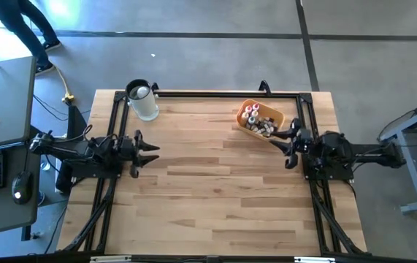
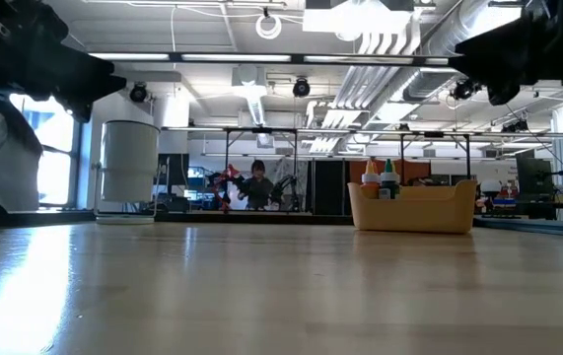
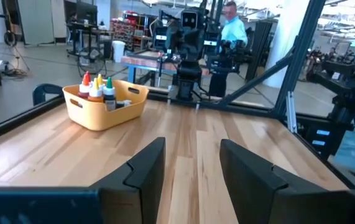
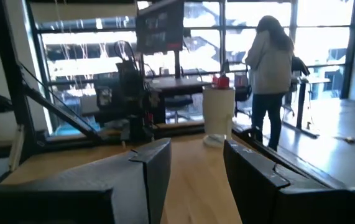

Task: Pick & Place food coloring
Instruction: Return to Home Position

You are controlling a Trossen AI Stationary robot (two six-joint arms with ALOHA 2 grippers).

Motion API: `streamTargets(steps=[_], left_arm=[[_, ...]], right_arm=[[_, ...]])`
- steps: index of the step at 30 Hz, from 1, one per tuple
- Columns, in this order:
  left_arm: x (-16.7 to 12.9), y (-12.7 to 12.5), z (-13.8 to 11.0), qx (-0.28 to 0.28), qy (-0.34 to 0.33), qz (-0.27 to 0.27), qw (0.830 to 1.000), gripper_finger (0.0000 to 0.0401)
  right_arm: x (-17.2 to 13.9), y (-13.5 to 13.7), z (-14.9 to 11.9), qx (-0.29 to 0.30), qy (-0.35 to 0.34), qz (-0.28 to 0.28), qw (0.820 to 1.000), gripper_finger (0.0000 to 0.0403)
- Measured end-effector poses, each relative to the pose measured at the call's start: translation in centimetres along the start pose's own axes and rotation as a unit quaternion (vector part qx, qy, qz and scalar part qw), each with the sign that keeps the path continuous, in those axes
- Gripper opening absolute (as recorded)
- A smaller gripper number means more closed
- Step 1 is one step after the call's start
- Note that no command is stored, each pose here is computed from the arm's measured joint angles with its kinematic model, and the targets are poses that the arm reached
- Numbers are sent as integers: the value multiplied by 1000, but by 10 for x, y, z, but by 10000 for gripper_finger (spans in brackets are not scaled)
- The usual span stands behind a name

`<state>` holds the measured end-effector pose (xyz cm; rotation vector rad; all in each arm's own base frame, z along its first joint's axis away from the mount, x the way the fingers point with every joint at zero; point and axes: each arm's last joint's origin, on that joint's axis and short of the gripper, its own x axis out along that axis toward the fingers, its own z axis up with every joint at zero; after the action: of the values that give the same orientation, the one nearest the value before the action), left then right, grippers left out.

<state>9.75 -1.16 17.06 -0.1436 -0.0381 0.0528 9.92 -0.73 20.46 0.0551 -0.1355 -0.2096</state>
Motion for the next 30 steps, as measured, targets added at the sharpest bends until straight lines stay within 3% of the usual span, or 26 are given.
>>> streamTargets(steps=[6,14,30], left_arm=[[0,0,0,0,0,0,1000,152],[0,0,0,0,0,0,1000,152],[0,0,0,0,1,0,1000,152]], right_arm=[[-8,-2,-11,-5,-16,9,1000,142],[-8,-3,-30,24,73,-3,997,142],[-7,-3,-32,27,88,-1,996,142]])
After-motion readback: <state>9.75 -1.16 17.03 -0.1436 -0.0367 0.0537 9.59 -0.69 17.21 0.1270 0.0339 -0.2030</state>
